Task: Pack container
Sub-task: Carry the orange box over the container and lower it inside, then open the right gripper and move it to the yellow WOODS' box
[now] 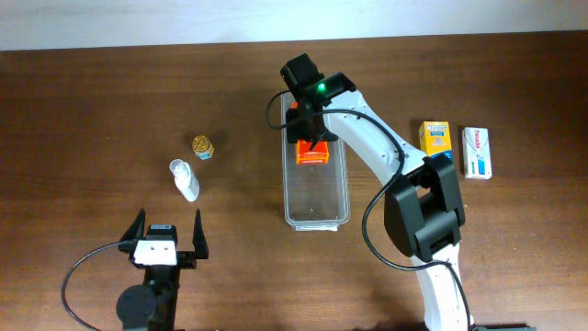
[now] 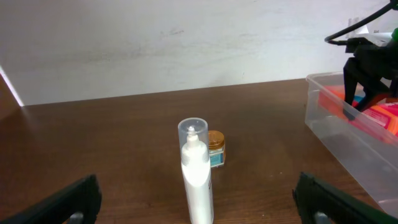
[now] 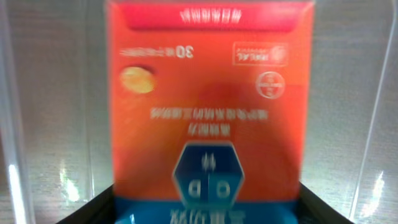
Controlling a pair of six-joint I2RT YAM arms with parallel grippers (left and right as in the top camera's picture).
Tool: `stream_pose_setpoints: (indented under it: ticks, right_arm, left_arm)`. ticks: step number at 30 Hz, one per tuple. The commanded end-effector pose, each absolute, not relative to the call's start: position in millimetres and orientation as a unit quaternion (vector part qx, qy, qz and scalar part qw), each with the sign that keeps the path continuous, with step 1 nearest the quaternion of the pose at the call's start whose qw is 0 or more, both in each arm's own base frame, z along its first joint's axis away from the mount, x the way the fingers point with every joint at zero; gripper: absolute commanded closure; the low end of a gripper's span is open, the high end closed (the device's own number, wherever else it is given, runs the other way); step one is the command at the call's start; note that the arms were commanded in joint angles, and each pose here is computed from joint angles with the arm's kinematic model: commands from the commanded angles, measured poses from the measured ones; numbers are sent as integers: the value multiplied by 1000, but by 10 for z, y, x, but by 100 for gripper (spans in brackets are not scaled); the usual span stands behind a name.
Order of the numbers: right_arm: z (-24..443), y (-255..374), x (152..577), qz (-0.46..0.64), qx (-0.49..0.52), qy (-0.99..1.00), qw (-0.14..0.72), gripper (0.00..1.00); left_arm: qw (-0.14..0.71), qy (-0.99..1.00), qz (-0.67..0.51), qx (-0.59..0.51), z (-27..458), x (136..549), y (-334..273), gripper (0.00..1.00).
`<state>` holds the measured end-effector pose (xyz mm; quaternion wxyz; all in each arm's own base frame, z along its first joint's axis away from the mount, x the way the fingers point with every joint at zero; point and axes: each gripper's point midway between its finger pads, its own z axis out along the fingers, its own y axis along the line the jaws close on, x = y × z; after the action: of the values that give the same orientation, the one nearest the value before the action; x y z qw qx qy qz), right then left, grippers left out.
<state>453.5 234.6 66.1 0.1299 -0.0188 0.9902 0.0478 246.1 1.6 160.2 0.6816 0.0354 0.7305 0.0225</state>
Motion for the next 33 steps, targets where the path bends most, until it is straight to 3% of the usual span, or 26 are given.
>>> stream_pose_setpoints:
  ticks: [1,33]
  right_arm:
    - [615,2359,4536,36,-19,990,136,37]
    - [385,2417,4544,55,-15,988,140,33]
  left_arm:
    - [682,730,22,42,1586,2460,4,1]
    - [682,730,22,42,1586,2460,4,1]
